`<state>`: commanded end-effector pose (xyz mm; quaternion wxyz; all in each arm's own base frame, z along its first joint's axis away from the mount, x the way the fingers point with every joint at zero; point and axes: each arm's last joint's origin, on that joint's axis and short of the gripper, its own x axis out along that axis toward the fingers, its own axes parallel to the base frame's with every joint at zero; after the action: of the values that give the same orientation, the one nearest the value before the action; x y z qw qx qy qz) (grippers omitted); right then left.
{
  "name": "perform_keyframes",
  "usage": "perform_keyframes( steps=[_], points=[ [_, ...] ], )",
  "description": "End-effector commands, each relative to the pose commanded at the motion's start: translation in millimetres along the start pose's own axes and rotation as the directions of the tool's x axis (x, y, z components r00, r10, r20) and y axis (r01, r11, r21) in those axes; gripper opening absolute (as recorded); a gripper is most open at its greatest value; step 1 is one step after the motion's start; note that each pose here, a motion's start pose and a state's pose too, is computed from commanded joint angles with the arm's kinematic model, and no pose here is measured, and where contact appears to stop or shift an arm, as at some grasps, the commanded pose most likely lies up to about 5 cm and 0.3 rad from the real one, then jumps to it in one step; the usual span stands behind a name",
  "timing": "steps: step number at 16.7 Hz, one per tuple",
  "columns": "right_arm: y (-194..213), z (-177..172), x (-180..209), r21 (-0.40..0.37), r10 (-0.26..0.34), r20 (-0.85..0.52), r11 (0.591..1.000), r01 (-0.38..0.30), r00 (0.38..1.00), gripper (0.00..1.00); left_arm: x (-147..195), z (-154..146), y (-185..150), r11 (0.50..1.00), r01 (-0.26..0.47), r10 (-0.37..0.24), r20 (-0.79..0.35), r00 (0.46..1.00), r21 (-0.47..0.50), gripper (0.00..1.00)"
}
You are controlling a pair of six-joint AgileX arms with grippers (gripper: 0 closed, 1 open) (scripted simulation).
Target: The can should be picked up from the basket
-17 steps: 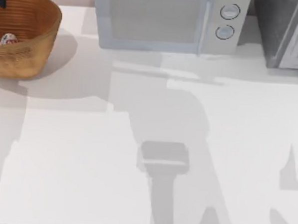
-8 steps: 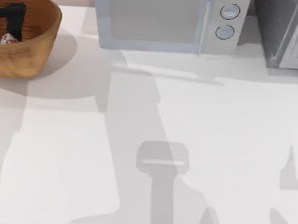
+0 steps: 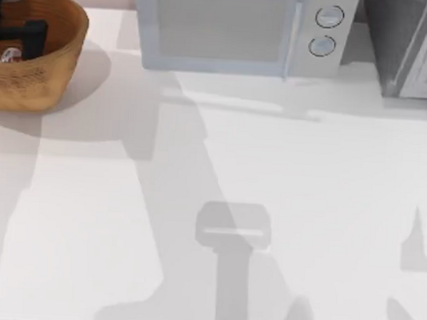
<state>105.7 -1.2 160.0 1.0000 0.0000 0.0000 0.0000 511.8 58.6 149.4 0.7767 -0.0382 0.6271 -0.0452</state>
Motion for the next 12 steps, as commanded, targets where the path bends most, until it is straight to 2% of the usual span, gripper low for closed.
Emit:
perform_keyframes(
  steps=[2,6,12],
  points=[
    [0.0,0.0,0.0,0.0,0.0,0.0,1.0,0.0,1.0,1.0,16.1,-1.6,-0.5,1.0,0.001,-0.001,-0.009,1.0,-0.001,1.0],
    [0.0,0.0,0.0,0.0,0.0,0.0,1.0,0.0,1.0,1.0,18.1,-2.0,-0.6,1.0,0.001,-0.001,-0.011,1.0,-0.001,1.0],
    [0.0,0.0,0.0,0.0,0.0,0.0,1.0,0.0,1.0,1.0,18.1,-2.0,-0.6,1.0,0.001,-0.001,-0.011,1.0,-0.001,0.55]
  ],
)
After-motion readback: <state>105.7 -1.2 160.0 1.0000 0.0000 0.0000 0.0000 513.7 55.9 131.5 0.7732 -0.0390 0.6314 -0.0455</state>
